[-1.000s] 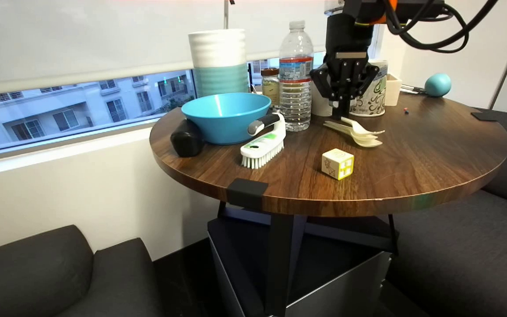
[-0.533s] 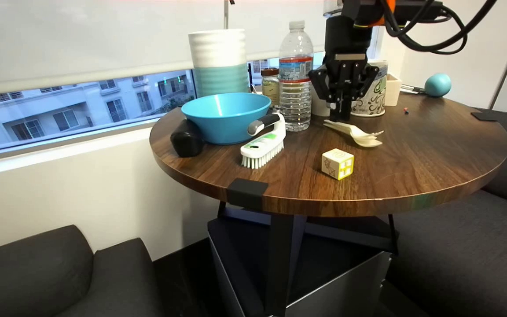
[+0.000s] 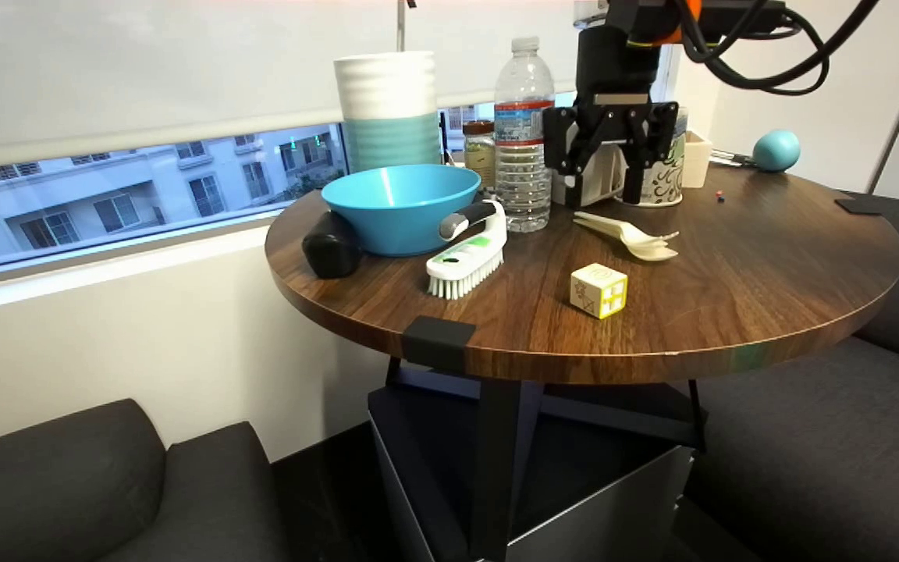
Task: Stack the white cutlery together.
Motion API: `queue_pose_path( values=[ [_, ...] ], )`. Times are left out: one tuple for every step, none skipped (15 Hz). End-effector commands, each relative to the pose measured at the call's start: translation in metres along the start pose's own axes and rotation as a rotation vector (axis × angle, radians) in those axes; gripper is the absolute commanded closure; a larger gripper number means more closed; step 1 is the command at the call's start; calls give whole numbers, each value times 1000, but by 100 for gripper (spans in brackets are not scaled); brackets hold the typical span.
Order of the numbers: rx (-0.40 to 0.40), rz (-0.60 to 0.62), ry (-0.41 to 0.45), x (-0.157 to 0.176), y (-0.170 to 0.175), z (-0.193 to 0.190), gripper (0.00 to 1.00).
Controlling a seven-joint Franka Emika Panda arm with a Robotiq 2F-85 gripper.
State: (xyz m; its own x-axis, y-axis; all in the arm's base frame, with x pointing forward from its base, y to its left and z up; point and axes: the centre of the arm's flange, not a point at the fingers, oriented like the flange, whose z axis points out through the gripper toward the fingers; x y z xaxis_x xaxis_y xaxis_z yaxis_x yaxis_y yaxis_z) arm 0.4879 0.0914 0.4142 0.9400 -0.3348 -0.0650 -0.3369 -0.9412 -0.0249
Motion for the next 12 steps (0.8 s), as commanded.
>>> queue_pose_path(
  values=[
    [21,28,-10,-4,5,-13,0],
    [21,31,-24,-6,8,-16,0],
    [19,33,-31,-8,10,-18,0],
    [17,39,-38,-10,13,-20,0],
    [21,40,-48,-12,16,-23,0],
    [21,41,-56,-15,18,-26,0],
    [20,43,-63,-17,19,-29,0],
    [19,44,-65,-19,21,-32,0],
    [25,41,-71,-21,22,-34,0],
    [31,42,-76,-23,23,-37,0],
    [40,39,-78,-25,24,-40,0],
    [52,34,-76,-27,25,-42,0]
  ],
)
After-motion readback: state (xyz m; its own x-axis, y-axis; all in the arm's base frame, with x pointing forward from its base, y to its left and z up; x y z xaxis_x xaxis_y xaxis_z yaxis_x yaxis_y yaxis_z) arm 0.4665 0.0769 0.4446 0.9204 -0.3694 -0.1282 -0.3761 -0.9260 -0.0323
